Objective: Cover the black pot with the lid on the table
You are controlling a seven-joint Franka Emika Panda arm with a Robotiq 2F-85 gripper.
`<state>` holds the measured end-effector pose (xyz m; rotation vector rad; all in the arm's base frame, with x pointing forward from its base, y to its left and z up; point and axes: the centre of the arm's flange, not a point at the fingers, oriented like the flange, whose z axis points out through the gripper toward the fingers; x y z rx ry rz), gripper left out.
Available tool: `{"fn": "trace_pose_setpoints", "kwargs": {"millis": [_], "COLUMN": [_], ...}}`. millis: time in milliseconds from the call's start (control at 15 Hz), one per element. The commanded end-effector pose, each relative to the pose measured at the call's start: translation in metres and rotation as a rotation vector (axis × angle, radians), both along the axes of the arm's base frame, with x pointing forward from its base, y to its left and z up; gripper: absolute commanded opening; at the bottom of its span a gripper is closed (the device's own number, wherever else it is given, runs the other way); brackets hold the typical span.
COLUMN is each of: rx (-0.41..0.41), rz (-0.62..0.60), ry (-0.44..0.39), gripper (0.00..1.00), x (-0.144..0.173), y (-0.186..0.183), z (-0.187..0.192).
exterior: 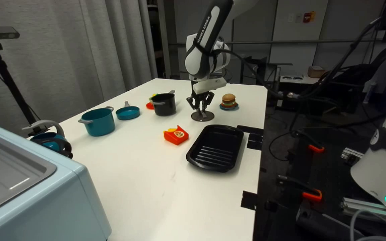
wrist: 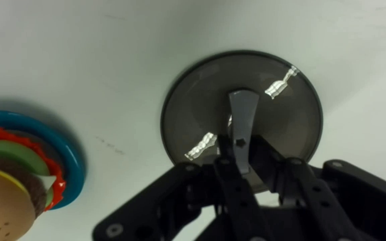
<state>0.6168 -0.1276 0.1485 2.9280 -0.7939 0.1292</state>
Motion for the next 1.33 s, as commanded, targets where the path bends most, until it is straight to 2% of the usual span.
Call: {"fn": "trace_pose_setpoints", "kwargs": {"millis": [0,133,533,1000,1267], "rx": [-0.002,0.001,-0.001,0.031,0.079], "rz": [-0.048,-0.064,-0.082,-0.103,-0.129], "ry": [-0.003,-0.013,-0.050,-0.152,-0.193], "gripper": [0.00,0.04,0.04,0.04,0.04], "x": [0.008,0.010,0.035,0.082,0.109], "y": [0.000,0.000,-0.014,0.000,0.015], "z": [-0.002,0.009,0.065,0.125,0.144]}}
